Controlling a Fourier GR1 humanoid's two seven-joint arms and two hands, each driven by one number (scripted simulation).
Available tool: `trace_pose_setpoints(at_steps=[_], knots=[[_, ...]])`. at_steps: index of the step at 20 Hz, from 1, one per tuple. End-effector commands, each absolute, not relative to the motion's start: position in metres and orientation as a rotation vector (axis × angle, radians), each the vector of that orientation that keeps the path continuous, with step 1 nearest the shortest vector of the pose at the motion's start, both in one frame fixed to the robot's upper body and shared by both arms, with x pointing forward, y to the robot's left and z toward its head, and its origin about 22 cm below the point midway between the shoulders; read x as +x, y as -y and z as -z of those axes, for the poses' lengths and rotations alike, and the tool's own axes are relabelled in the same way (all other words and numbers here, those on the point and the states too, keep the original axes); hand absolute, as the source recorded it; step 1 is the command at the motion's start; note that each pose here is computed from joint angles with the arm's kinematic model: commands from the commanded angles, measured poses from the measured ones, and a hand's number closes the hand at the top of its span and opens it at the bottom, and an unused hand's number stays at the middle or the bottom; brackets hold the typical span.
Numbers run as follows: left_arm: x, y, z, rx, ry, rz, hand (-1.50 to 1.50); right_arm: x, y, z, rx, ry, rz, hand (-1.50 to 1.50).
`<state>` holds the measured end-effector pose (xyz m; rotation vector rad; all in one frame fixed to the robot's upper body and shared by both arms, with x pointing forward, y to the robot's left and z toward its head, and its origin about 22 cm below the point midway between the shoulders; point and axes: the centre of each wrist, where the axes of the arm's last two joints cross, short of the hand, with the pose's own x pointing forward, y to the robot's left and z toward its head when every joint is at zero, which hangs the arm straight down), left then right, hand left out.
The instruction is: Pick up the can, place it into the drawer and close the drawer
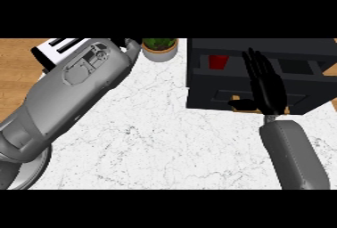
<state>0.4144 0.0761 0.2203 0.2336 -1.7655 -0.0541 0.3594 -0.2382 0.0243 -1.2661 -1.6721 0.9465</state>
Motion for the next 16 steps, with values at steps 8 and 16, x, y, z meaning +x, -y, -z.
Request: trace_pose_setpoints(at_steps=[8,16], knots=[[0.403,-0.115,-0.214,0.257,1.736,0.056,-1.50,0.407,0.209,-0.020,-1.305,1.672,-0.889,-1.50],[0.380,-0.135,-0.200,0.242,1.726,0.073,-1.50,0.434,0.210,-0.040,-1.360,1.677,-0.839,-1.50]])
